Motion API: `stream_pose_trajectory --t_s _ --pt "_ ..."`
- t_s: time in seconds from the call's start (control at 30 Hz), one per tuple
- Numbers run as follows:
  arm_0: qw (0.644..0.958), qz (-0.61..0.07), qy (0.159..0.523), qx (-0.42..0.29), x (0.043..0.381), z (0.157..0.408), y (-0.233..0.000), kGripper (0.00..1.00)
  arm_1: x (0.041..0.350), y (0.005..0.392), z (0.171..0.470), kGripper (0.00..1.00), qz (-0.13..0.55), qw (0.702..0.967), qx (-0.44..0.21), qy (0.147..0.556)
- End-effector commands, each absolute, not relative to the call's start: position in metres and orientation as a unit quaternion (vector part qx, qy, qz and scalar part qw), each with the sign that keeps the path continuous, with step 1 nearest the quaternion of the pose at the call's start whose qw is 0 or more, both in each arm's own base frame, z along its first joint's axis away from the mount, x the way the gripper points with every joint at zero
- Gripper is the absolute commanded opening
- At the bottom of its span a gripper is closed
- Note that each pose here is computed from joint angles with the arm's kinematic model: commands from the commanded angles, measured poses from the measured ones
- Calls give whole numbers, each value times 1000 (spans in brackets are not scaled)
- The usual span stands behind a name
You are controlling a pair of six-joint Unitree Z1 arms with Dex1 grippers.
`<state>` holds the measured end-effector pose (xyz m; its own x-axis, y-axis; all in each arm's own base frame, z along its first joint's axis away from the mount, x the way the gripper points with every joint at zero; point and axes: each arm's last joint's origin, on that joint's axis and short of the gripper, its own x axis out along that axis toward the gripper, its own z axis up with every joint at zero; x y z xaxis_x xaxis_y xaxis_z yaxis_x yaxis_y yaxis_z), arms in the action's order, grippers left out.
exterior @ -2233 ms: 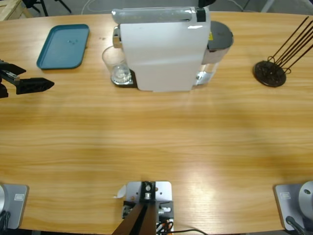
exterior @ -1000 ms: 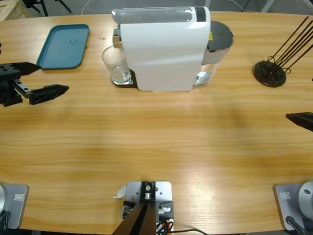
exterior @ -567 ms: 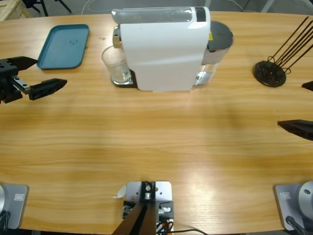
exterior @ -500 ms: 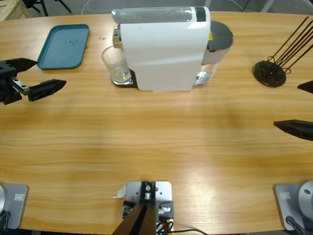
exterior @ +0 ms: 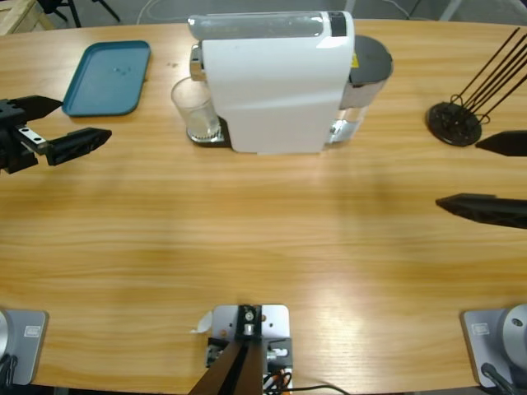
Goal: Pour coffee
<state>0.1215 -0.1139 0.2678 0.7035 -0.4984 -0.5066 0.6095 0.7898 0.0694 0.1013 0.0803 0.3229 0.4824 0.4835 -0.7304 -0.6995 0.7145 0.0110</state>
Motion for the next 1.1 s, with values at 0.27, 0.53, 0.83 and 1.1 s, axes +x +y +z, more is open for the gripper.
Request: stream_pose_trajectory --t_s 0.27,0.53,0.83,1.1 --pt "908 -300 264 128 122 251 -116 1000 106 87 317 1000 356 840 -145 383" --pt "907 -299 266 130 124 250 -118 1000 106 87 317 1000 356 841 -144 381" --pt "906 -299 270 131 125 248 -119 1000 107 88 316 1000 356 840 -145 384" --pt "906 -299 270 131 125 248 -119 1000 109 89 316 1000 355 839 -146 385"
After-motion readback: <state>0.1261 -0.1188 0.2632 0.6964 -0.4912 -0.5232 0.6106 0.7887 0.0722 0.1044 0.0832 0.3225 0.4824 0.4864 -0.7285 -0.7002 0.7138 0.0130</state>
